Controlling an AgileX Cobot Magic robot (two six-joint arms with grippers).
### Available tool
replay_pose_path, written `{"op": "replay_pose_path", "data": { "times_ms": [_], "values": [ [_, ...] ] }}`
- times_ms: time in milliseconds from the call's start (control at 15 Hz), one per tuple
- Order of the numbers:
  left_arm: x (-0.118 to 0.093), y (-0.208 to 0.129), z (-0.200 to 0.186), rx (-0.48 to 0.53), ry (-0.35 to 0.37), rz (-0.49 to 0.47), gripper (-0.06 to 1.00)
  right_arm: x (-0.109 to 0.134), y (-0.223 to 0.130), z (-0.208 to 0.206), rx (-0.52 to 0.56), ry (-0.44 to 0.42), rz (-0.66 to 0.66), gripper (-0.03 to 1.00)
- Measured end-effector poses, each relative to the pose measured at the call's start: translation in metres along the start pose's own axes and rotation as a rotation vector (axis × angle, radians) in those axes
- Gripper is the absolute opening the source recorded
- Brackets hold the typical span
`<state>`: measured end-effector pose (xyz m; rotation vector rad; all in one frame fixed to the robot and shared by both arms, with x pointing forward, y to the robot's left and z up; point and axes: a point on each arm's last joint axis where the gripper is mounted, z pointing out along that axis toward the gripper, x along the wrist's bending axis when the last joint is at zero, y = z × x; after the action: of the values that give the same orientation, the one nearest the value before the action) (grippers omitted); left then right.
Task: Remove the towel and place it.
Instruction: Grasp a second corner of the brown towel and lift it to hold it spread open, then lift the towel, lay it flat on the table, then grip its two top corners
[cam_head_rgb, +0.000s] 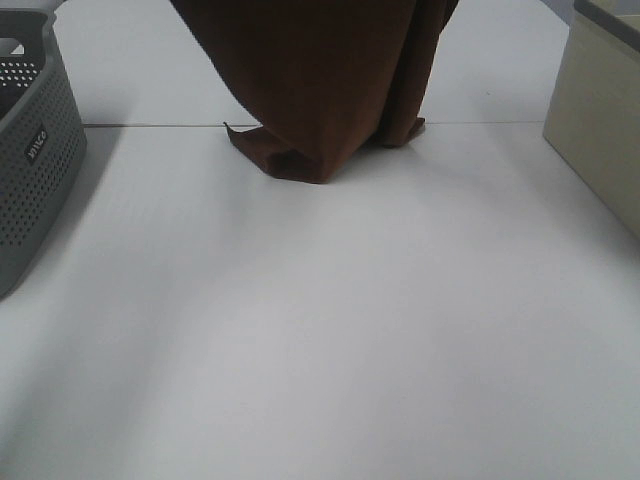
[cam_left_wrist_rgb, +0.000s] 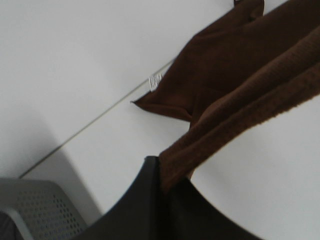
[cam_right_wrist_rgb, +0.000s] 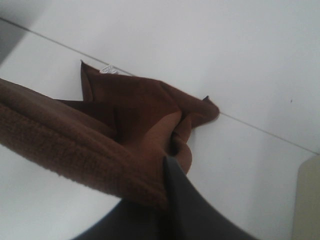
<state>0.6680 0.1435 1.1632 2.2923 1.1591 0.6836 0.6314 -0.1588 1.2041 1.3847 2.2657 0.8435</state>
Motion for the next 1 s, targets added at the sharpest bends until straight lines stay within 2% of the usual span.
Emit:
{"op": "replay_pose_path", "data": {
  "times_ms": [133, 533, 800, 1000],
  "values": [
    [-0.007, -0.024, -0.023, 0.069, -0.021, 0.006, 0.0, 0.009, -0.018, -0.015, 0.046, 0.048, 0.013, 0.01],
    [-0.029, -0.089, -0.096, 0.099, -0.066, 0.003, 0.0, 0.035, -0.079, -0.05, 0.157, 0.186, 0.062, 0.01],
    [-0.045, -0.126, -0.11, 0.124, -0.131, -0.013, 0.0, 0.041, -0.11, -0.053, 0.225, 0.221, 0.086, 0.01],
    [-0.059, -0.149, -0.109, 0.151, -0.229, -0.012, 0.0, 0.044, -0.135, -0.055, 0.275, 0.226, 0.089, 0.01]
  ]
}}
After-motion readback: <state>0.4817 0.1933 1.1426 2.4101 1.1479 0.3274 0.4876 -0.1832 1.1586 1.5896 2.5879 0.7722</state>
